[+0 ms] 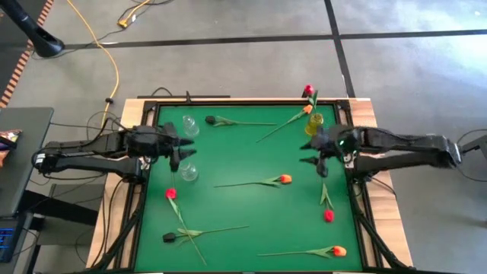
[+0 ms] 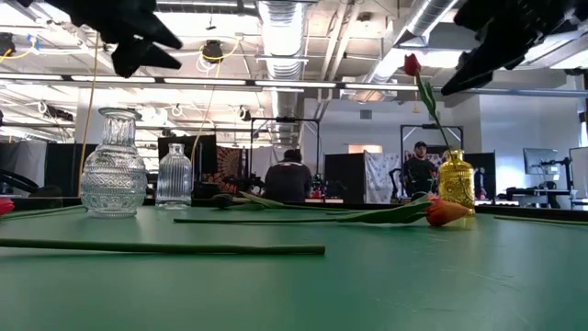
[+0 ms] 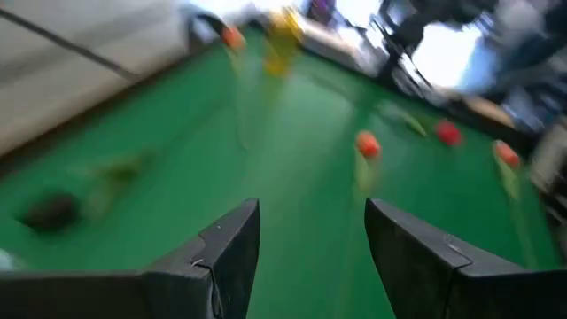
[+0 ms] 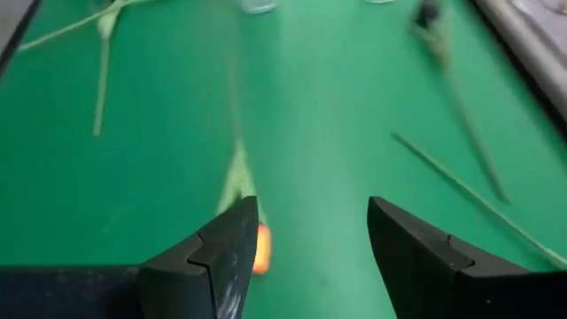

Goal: Sort flowers into vase by color
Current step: Move the bottom transparent vase to the middle left of the table

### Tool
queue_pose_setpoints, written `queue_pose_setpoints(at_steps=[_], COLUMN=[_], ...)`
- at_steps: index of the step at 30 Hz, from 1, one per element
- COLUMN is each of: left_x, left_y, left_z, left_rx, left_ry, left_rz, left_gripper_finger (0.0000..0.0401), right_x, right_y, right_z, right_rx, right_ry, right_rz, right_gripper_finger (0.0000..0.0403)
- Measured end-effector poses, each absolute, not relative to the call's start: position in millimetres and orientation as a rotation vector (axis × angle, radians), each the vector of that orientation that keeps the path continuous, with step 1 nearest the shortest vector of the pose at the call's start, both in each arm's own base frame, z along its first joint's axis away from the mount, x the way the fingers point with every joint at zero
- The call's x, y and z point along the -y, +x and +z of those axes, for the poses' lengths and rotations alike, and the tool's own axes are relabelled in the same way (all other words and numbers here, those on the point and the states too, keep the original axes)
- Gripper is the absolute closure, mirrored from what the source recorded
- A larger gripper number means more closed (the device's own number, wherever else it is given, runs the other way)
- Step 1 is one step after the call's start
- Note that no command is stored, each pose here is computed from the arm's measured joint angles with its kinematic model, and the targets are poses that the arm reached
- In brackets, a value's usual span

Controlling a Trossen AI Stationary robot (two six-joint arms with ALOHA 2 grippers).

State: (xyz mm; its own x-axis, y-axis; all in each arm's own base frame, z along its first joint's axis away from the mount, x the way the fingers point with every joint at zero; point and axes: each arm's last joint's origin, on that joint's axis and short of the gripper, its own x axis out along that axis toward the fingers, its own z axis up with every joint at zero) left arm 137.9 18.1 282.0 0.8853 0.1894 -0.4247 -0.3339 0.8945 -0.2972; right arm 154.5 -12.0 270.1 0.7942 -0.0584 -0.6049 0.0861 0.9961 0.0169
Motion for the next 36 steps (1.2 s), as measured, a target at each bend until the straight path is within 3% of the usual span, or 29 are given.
queue_pose_setpoints(at_steps=[15, 31, 36], left_x=[-3, 30, 28], left_y=[127, 122, 125], left_z=[258, 226, 262], left_rx=[-0.667, -0.785, -0.455], left_ry=[-0.474, -0.51, -0.315], left_rz=[0.211, 0.031, 0.137], left_gripper_finger=[0.0208, 0.0209, 0.0214], right_x=[-62, -88, -89], right_y=[249, 328, 334], right_z=[265, 275, 277], right_rx=[-0.827, -0.839, -0.832], right_ry=[-0.25, -0.276, -0.284], right_rz=[0.212, 0.227, 0.206], right_gripper_finger=[0.0163, 0.0163, 0.0163])
